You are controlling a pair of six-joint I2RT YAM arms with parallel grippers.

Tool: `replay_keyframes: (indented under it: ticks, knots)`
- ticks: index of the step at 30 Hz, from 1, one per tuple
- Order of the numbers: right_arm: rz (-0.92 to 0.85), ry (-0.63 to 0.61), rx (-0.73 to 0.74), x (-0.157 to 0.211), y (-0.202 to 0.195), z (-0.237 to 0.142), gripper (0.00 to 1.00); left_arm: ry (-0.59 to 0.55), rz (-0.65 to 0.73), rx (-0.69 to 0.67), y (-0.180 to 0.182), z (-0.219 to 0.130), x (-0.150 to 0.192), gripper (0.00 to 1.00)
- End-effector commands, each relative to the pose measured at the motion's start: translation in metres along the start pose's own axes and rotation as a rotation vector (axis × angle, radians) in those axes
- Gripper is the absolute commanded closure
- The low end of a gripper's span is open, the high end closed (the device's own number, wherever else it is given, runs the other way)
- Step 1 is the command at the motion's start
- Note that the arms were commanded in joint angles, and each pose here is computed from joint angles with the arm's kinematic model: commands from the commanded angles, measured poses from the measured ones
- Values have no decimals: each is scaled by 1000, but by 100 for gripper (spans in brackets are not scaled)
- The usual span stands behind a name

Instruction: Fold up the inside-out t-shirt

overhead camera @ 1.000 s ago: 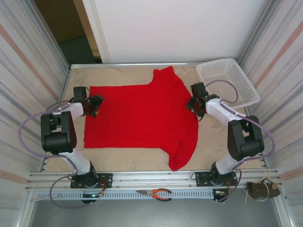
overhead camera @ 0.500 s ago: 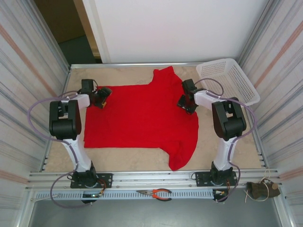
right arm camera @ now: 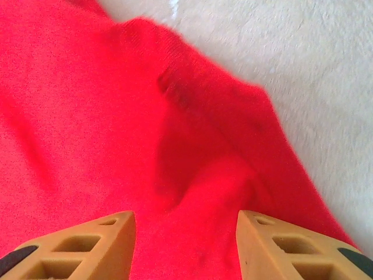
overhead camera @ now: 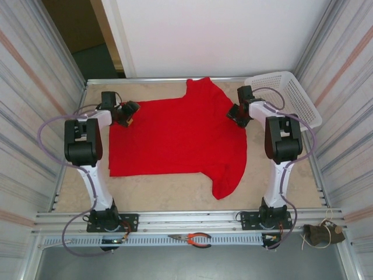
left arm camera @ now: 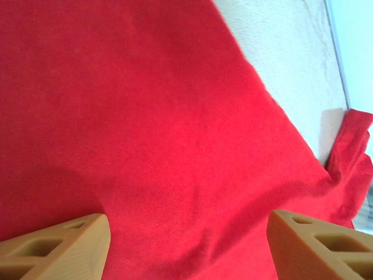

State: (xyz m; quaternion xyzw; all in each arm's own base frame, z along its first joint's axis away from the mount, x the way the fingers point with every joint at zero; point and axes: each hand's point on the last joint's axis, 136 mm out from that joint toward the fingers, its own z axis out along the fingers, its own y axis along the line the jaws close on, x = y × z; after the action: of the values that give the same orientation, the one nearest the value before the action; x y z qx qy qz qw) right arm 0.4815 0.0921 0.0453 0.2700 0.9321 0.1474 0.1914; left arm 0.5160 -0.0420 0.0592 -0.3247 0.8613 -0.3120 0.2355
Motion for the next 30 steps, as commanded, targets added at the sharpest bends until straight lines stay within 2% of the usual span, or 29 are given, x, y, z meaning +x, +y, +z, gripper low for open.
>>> replay_keyframes:
  ticks: [1, 7, 15, 21, 30]
  knots:
    - [-88, -55, -118, 4, 32, -72, 52, -3, 105, 129, -52, -41, -4, 28]
    - [-162, -99, -67, 64, 6, -133, 51, -16, 147, 191, -68, -110, 26, 27]
    - [-291, -40, 54, 163, -53, -153, 52, -56, 114, 139, -11, -182, 93, 26]
    - [-301, 53, 72, 218, -85, -145, 54, -94, 97, 89, 29, -214, 126, 25]
    - [-403, 93, 127, 275, -101, -148, 58, -81, 81, 84, 42, -222, 145, 25]
